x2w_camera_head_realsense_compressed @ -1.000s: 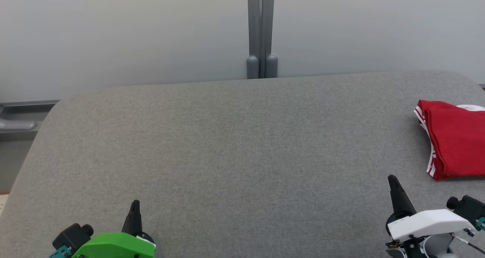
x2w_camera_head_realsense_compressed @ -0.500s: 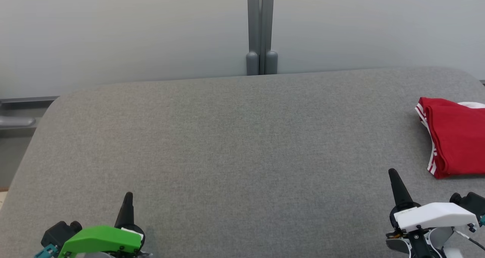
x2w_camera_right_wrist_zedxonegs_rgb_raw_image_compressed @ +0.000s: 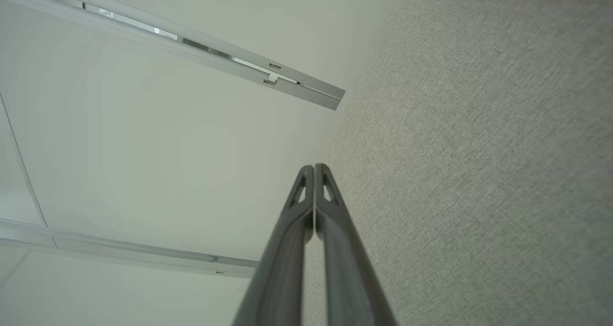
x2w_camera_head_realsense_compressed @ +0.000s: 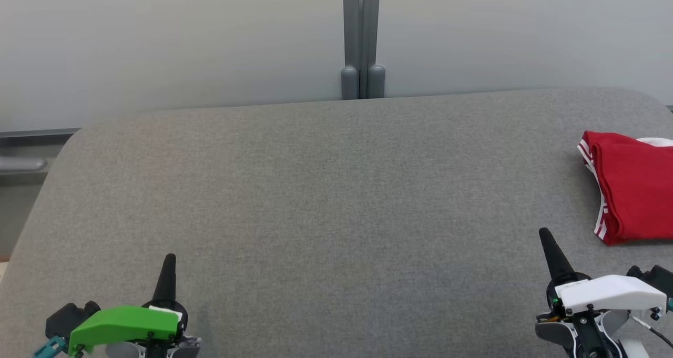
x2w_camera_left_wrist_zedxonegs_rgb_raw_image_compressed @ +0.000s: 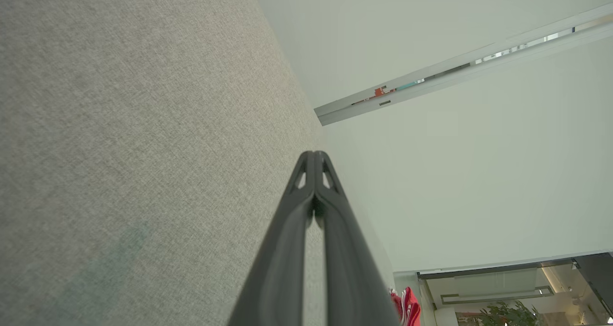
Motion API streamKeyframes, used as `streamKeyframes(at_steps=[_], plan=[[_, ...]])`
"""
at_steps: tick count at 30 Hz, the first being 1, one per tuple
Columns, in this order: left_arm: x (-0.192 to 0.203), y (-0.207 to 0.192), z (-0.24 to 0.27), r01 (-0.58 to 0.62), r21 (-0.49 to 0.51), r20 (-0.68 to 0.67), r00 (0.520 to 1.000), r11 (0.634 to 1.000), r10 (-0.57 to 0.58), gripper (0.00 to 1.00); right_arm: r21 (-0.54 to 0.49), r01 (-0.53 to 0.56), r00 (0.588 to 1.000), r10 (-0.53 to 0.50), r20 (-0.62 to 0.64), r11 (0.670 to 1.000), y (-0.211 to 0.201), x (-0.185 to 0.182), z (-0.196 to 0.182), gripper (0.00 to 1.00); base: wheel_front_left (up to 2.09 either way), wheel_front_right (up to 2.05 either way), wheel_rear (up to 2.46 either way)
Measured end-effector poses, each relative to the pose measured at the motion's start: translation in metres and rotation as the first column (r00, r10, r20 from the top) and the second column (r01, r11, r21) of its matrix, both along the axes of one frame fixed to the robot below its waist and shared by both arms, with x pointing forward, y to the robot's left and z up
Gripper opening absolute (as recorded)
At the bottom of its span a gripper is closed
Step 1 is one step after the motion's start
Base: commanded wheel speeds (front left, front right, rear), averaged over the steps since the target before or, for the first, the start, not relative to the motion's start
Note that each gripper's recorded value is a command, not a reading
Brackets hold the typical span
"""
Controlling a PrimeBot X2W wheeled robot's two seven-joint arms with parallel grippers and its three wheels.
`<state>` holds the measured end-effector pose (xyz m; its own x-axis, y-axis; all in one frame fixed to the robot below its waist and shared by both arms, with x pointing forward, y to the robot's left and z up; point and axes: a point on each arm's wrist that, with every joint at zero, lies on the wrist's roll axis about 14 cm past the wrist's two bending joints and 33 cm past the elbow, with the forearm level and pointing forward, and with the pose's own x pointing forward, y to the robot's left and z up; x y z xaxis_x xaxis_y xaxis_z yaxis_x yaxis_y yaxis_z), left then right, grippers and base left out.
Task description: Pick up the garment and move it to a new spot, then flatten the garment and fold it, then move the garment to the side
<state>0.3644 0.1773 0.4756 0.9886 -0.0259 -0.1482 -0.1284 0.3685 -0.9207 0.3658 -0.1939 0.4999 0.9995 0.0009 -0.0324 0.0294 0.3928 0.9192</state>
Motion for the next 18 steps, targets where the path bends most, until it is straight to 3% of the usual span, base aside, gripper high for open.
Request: streamKeyframes(at_steps=[18], plan=[[0.0090, 0.0074, 0.0104, -0.018, -0.151, 0.040, 0.999, 0.988, 0.024, 0.00, 0.158, 0.003, 1.000, -0.004, 0.007, 0.988, -0.0019, 0.0082, 0.0023, 0.00, 0.00, 0.00, 0.00]])
